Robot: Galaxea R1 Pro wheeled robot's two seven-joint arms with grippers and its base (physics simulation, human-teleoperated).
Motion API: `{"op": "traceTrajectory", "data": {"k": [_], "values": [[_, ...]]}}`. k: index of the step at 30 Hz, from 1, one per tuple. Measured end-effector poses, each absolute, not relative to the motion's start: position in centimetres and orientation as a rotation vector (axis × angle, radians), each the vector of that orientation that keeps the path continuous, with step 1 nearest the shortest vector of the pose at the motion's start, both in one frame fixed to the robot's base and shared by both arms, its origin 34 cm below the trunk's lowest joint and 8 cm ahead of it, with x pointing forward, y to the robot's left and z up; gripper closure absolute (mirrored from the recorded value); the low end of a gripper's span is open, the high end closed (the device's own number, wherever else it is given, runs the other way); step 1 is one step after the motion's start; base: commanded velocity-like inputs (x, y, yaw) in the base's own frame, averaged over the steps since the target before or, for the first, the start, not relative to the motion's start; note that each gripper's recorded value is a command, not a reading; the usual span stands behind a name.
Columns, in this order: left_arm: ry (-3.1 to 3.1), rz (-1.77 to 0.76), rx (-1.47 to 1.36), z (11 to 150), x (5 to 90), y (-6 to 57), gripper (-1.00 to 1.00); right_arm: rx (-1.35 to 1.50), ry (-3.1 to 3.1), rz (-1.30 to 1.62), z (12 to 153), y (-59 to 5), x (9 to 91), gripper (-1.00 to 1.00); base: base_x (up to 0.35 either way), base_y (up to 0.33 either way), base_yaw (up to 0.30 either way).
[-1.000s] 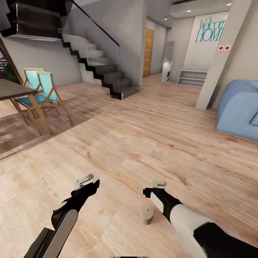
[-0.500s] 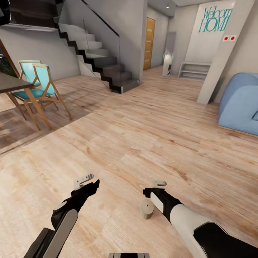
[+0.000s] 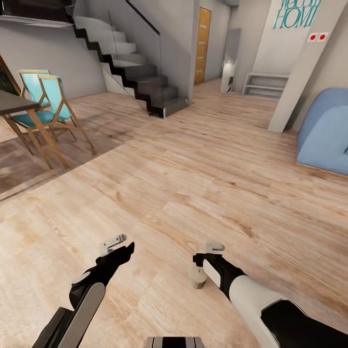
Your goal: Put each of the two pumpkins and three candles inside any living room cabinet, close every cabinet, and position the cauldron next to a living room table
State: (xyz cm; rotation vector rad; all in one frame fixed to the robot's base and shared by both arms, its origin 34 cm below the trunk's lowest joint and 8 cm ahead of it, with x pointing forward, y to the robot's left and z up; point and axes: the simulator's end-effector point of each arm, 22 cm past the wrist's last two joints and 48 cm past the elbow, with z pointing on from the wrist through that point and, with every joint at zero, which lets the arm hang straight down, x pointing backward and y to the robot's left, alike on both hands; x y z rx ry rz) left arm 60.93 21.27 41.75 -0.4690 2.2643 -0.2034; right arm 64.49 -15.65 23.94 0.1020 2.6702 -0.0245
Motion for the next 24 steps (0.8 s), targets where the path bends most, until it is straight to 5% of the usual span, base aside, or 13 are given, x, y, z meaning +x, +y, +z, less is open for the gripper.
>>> {"op": "traceTrajectory", "data": {"k": [24], "values": [[2.429, -0.25, -0.365, 42.9, 64.0, 19.2, -1.0, 0.034, 2.572, 0.025, 26.4, -16.7, 68.8, -1.0, 0.0, 0.0, 0.0]]}}
